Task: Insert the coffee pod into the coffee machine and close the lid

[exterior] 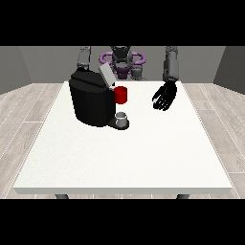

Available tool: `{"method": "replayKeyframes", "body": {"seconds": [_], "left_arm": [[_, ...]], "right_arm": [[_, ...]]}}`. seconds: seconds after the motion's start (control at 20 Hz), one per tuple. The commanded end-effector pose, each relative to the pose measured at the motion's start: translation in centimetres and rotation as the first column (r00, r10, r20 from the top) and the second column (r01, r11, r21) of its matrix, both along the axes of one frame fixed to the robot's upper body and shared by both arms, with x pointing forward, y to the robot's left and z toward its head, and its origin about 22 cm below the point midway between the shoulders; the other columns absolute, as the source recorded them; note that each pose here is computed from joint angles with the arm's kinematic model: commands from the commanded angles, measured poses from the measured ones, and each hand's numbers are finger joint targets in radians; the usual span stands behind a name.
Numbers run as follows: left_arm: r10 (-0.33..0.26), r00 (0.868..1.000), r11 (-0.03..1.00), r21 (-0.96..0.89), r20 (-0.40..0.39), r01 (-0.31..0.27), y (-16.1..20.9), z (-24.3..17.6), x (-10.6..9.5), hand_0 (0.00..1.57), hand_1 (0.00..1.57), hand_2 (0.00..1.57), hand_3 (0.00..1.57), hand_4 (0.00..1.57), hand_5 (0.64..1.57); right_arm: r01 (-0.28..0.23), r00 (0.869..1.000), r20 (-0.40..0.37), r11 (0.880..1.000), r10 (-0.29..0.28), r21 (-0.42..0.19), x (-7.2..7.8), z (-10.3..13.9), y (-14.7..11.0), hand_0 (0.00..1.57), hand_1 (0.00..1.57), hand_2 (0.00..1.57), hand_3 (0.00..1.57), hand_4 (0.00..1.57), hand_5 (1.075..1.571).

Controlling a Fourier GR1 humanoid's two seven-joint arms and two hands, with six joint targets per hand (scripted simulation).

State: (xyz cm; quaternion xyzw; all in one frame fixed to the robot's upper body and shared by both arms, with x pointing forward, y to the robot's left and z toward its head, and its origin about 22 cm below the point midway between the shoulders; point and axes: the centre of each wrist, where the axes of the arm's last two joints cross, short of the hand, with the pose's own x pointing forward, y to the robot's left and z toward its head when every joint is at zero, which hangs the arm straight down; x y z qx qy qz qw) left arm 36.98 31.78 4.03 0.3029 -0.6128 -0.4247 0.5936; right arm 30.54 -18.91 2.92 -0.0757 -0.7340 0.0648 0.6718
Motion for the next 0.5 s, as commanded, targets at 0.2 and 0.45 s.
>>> {"method": "replayKeyframes", "body": {"seconds": [0.2, 0.45], "left_arm": [[-0.025, 0.996, 0.972, 0.230, -0.091, 0.045, -0.2, -2.0, -0.2, 0.87, 0.87, 1.02, 0.88, 0.34, 1.571], [-0.028, 0.986, 0.962, 0.262, -0.167, 0.072, -0.1, -2.0, 0.5, 0.79, 0.79, 0.96, 0.85, 0.39, 1.571]], "right_arm": [[-0.023, 1.000, -0.012, 0.999, 0.023, 0.036, -0.2, -1.5, 0.5, 0.00, 0.00, 0.00, 0.00, 0.00, 1.571], [0.008, 0.999, -0.040, 1.000, -0.007, 0.016, 0.4, -1.7, 0.0, 0.00, 0.00, 0.00, 0.00, 0.00, 1.571]]}}
